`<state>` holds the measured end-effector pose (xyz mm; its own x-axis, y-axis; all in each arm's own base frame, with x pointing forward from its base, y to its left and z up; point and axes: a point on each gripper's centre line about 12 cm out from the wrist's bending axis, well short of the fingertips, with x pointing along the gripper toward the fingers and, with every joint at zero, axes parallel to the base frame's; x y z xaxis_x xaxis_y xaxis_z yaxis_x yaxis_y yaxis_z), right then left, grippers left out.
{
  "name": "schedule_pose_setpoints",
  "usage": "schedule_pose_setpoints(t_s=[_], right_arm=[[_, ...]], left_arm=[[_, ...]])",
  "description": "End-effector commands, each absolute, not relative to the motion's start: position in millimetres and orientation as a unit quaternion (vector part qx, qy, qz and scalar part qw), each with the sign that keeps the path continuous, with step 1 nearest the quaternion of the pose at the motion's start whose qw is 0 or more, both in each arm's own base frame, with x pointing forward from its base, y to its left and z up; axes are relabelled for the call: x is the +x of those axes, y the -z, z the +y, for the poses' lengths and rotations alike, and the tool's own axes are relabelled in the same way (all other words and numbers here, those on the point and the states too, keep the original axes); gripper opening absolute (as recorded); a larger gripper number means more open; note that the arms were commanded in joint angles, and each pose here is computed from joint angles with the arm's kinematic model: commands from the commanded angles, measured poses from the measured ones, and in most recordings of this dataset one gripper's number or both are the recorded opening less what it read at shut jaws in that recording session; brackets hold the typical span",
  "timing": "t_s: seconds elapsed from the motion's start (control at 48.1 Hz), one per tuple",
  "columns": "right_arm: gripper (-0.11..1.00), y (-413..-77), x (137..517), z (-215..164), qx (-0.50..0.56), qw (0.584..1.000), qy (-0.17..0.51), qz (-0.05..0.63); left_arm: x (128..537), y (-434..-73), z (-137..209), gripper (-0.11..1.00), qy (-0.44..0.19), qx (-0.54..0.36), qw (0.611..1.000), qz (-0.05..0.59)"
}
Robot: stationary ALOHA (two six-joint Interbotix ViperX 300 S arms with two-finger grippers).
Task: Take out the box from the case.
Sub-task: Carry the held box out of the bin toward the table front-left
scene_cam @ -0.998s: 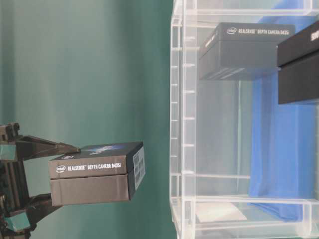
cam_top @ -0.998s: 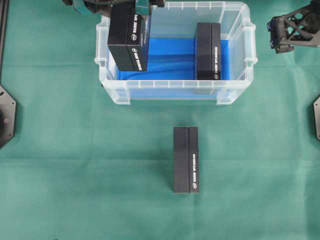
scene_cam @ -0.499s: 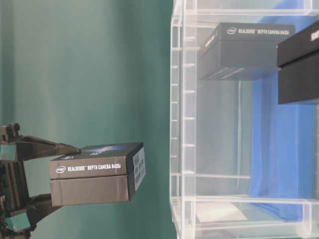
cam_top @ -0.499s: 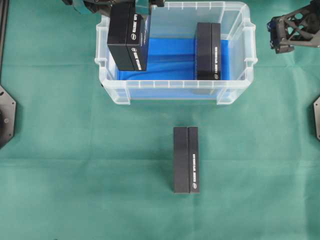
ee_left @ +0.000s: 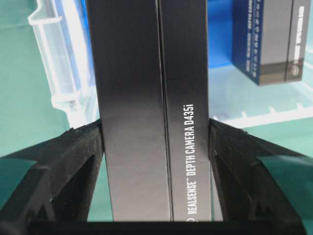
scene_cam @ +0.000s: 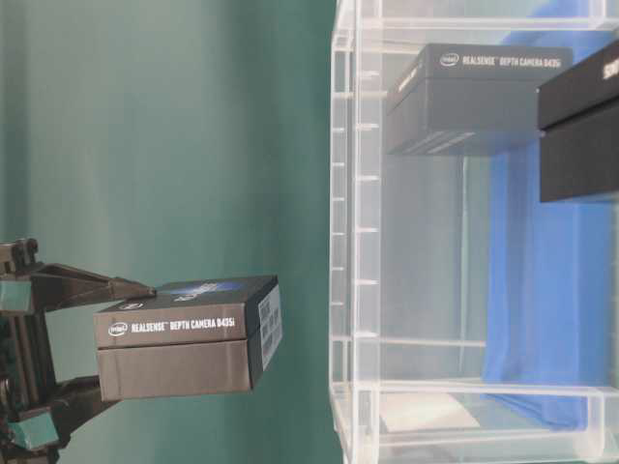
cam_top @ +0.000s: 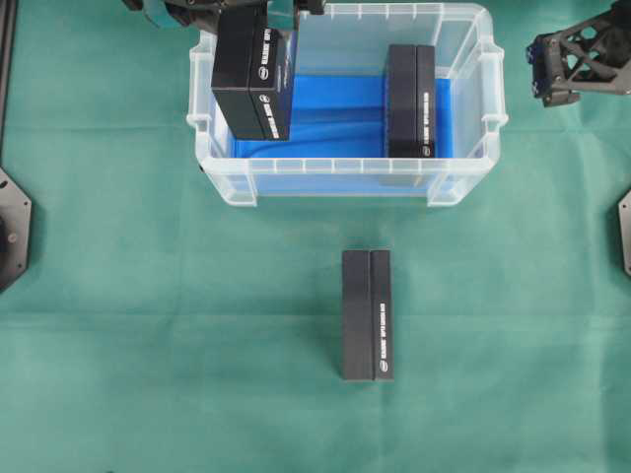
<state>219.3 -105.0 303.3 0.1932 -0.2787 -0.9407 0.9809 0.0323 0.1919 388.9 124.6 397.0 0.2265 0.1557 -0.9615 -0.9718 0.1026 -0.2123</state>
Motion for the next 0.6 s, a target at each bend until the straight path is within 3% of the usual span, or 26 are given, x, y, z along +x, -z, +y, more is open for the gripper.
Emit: schedule_pose_setpoints(t_s=[0.0,0.312,0.582], right_arm=[[0.94,-309.7,219.2,-104.5,0.471,0.621,0.509,0.365],[0.94,-309.8,219.2,-105.0,0.469,0.623,0.510,0.364],[0.94,-309.8,219.8,-103.3,0.467,0.624,0.508,0.367]], left_arm=[[381.3,-418.5,121.0,0.63,-0.449,-0.493,0.630,0.396],[385.3,-418.1,102.8,0.62,-0.440,-0.489,0.635,0.405],[388.7,-414.1,64.9,0.63,-0.444,-0.484,0.636,0.405]])
